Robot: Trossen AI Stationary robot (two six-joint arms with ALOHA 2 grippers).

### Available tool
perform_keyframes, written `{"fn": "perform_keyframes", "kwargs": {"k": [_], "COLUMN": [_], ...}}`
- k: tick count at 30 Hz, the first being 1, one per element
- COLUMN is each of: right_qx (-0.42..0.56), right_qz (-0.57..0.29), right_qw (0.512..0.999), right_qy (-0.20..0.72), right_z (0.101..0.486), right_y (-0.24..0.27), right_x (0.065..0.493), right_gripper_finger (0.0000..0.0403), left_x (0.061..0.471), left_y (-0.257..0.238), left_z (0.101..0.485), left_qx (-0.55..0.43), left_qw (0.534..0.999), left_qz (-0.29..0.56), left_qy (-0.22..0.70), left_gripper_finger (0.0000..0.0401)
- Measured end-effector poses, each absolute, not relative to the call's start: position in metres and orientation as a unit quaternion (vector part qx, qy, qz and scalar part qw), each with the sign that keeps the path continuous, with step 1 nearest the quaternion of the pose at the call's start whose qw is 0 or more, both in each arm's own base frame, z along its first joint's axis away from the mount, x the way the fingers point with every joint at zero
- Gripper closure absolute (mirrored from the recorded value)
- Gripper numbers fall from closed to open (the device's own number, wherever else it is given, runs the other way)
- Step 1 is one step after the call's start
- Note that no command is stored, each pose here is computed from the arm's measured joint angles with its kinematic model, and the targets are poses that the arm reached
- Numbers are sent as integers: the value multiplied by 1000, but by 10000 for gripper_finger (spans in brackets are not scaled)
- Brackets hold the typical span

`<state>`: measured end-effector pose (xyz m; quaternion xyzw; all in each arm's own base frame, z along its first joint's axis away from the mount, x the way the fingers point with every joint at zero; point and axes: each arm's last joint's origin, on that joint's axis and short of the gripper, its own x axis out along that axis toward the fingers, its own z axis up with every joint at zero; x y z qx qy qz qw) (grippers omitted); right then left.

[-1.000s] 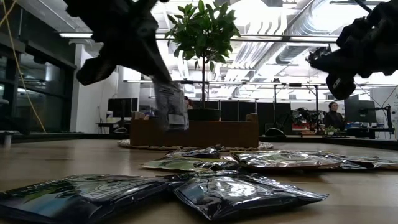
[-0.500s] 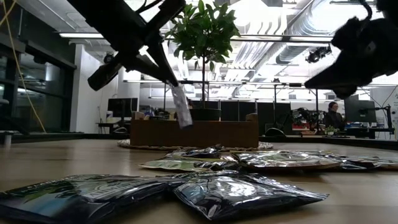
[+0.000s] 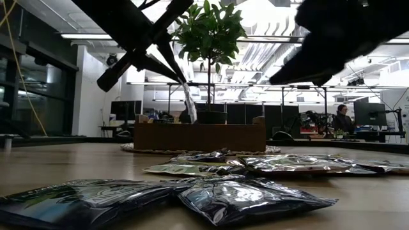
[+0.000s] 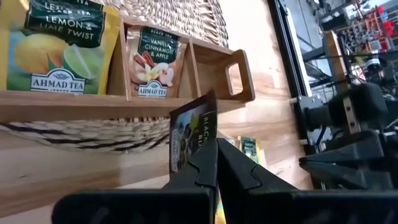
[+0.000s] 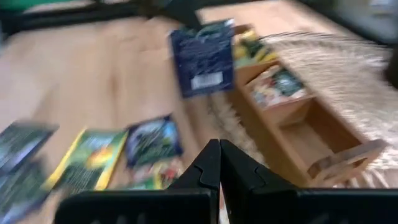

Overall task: Pick & Place Tea
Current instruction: Put the violet tea bag into the right section of the wooden organizer

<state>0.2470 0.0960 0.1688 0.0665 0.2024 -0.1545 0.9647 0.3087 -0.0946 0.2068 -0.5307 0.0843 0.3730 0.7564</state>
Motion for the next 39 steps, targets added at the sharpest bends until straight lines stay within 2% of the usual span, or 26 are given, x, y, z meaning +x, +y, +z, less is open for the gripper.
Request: {"fn": "perform_keyframes", "kwargs": {"k": [5, 10, 15, 22, 26, 30, 36, 39], "right_qx": [32, 49, -6, -40, -57, -32, 51, 62], "right_qz": [-233, -182, -140, -204, -192, -162, -166, -141], "right_qw": [955, 959, 962, 954, 951, 953, 952, 953], "right_qy": [179, 212, 234, 217, 235, 254, 251, 261], "right_z": [162, 146, 139, 156, 153, 149, 149, 148], "right_y": [122, 143, 156, 160, 153, 145, 137, 138], "right_x": [281, 319, 352, 367, 368, 372, 376, 376], "right_gripper_finger": [402, 402, 402, 402, 397, 358, 257, 211], "left_x": [309, 309, 309, 308, 308, 309, 309, 309], "left_y": [-94, -94, -94, -95, -95, -96, -96, -96], "left_z": [207, 207, 207, 206, 206, 206, 206, 206], "left_qx": [-529, -530, -528, -524, -523, -520, -515, -515], "left_qw": [756, 756, 757, 760, 763, 766, 770, 770], "left_qz": [377, 376, 375, 372, 366, 362, 359, 359], "left_qy": [78, 80, 81, 93, 106, 113, 117, 117], "left_gripper_finger": [401, 401, 401, 401, 401, 401, 401, 401]}}
